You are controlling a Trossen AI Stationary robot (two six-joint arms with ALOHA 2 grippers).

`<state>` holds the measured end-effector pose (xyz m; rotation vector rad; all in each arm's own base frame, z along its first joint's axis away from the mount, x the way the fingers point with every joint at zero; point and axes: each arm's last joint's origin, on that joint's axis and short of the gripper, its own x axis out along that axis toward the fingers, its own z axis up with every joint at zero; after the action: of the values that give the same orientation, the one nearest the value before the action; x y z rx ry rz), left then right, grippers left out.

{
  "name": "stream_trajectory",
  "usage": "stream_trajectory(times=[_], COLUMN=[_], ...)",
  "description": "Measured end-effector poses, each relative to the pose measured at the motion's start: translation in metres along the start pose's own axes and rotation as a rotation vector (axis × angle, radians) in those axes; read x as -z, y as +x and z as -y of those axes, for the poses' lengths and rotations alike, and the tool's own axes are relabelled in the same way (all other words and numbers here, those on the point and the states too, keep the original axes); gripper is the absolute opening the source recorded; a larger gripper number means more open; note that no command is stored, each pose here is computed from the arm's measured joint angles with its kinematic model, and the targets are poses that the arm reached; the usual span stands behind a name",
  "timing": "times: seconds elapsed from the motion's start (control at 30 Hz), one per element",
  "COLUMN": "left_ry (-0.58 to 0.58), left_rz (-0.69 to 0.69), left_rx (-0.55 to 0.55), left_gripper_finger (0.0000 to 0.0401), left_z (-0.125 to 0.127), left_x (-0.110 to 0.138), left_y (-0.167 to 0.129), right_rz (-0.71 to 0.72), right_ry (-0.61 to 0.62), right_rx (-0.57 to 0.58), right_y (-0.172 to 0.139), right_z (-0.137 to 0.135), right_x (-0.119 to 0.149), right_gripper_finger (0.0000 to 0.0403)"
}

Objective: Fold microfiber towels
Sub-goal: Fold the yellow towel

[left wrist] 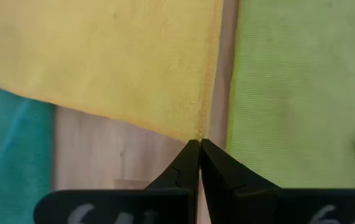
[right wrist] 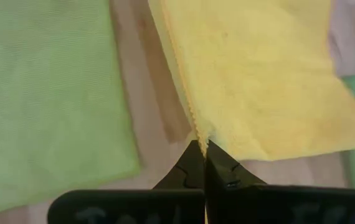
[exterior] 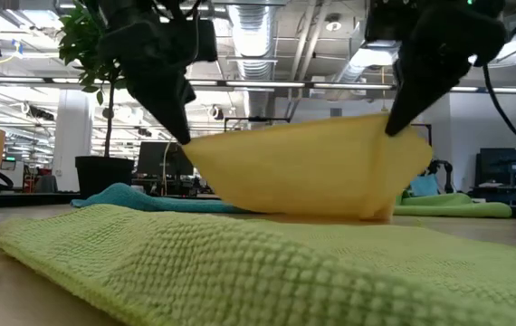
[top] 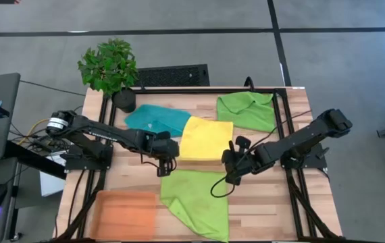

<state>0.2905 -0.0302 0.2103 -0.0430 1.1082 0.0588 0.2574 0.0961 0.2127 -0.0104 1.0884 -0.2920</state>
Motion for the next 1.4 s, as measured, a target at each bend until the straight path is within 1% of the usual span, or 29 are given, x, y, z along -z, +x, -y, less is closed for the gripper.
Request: stream_trajectory(times=[0.13,0.27,0.43,0.5,0.63,0.83,0.9,1.0,1.17,1.27,1.4], left_ry=[-0.026,-0.075,-0.079,-0.082,-0.086,-0.125,-0.135,-0.152,-0.209,-0.196,-0.183], left_rz=[-0.014,-0.037,-0.025,-0.01,0.047,0.144,0.164,0.193,0.228,0.239,0.234], left_rx=[0.019,0.05,0.067,0.044,-0.059,-0.227,-0.262,-0.303,-0.375,-0.396,-0.416], left_gripper_finger=[0.0,0.0,0.0,0.0,0.0,0.0,0.0,0.0,0.0,0.0,0.0], left_z=[0.0,0.001,0.002,0.001,-0.002,-0.015,-0.021,-0.032,-0.053,-0.064,-0.076], left_x=[0.008,0.013,0.017,0.017,0.013,0.005,0.003,-0.001,-0.006,-0.01,-0.012], left_y=[0.008,0.011,0.015,0.016,0.017,0.016,0.016,0.016,0.019,0.027,0.042], right_rz=[0.03,0.065,0.071,0.082,0.064,0.018,0.004,-0.003,0.007,0.005,-0.017], right_ry=[0.035,0.052,0.064,0.066,0.075,0.081,0.089,0.081,0.104,0.092,0.121], right_rx=[-0.079,-0.145,-0.141,-0.115,-0.063,0.114,0.146,0.181,0.293,0.352,0.389], right_y=[0.01,0.013,0.012,0.012,0.015,0.02,0.022,0.026,0.031,0.033,0.037], right_z=[-0.004,-0.009,-0.012,-0.011,-0.005,0.015,0.023,0.033,0.05,0.061,0.076], right_x=[0.004,0.005,0.006,0.006,0.007,0.01,0.008,0.005,0.0,-0.003,-0.005], right_gripper_finger=[0.0006,0.0006,0.0006,0.0006,0.0006,0.0006,0.0006,0.0006,0.0006,0.0006,0.0006])
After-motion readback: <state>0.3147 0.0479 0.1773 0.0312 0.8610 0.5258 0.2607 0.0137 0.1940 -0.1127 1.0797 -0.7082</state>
